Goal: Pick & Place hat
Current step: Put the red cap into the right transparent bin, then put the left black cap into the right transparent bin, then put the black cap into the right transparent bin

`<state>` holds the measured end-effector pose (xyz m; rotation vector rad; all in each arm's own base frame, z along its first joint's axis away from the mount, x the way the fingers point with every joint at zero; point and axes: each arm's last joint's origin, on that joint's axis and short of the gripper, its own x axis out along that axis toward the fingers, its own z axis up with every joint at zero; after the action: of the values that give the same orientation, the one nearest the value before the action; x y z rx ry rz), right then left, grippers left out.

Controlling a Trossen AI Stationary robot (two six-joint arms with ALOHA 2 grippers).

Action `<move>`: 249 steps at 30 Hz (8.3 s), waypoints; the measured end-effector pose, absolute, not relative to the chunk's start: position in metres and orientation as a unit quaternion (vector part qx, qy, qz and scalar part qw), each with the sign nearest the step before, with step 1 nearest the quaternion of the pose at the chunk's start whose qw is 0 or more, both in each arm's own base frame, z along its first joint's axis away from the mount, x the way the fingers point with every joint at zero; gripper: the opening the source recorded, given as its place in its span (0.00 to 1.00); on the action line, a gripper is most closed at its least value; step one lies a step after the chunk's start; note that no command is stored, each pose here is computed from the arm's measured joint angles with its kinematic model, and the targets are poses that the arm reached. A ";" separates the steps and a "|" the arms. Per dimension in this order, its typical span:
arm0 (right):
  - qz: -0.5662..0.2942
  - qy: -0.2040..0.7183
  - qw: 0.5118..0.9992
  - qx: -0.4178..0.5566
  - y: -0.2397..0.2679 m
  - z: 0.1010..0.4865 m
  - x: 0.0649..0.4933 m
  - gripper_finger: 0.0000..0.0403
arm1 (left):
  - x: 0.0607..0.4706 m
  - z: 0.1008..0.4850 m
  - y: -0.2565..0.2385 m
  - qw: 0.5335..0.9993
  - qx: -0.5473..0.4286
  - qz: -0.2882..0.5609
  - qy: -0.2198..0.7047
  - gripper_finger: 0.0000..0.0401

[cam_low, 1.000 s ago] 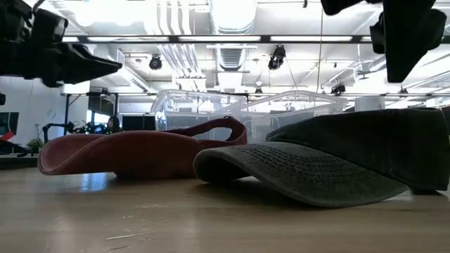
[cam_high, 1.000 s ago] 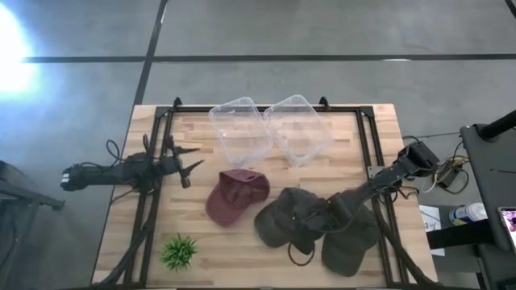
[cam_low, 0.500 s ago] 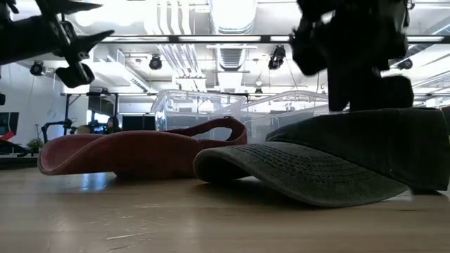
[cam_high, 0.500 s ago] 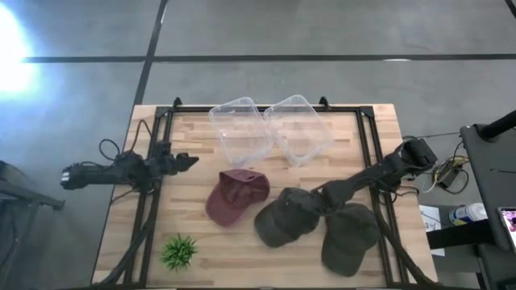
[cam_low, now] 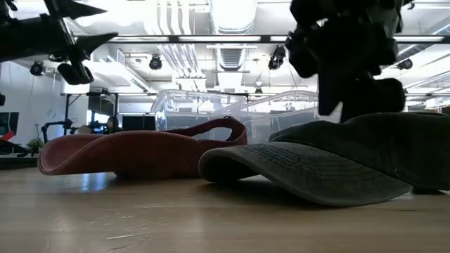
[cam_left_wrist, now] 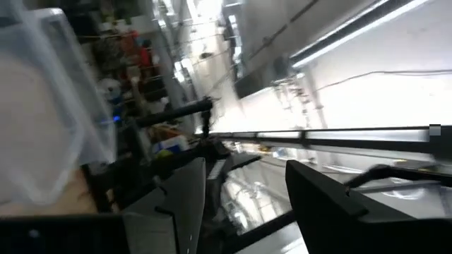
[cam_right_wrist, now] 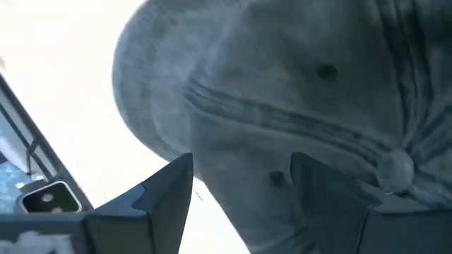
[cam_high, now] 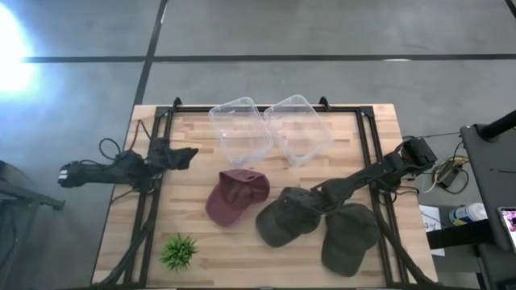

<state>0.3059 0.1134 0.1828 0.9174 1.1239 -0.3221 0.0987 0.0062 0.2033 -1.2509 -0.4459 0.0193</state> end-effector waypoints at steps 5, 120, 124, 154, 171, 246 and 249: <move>-0.138 0.505 0.748 0.409 0.107 0.188 0.311 0.58 | 0.110 0.227 0.005 0.799 -0.587 0.044 -0.123 0.47; -0.125 0.536 0.717 0.428 0.119 0.205 0.278 0.58 | 0.275 0.286 -0.127 0.915 -0.317 0.095 0.232 0.25; -0.178 0.534 0.699 0.441 0.123 0.188 0.280 0.58 | 0.278 0.231 -0.139 0.859 -0.423 0.126 0.259 0.25; -0.134 0.483 0.728 0.467 0.144 0.153 0.313 0.58 | 0.322 0.122 -0.199 0.740 -0.636 0.182 0.124 0.45; 0.008 0.414 0.814 0.409 0.147 0.218 0.298 0.58 | 0.325 0.152 -0.191 0.825 -0.534 0.173 0.065 0.03; -0.182 0.588 0.676 0.406 0.123 0.235 0.136 0.58 | 0.420 0.359 -0.087 0.936 -0.259 0.088 0.222 0.43; -0.139 0.604 0.648 0.443 0.137 0.219 0.144 0.58 | 0.426 0.318 -0.110 0.929 -0.280 0.064 0.235 0.43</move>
<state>0.1444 0.1369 0.2189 1.0068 1.3721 -0.3150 0.4260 -0.1098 0.3180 -0.5744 0.4808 0.1303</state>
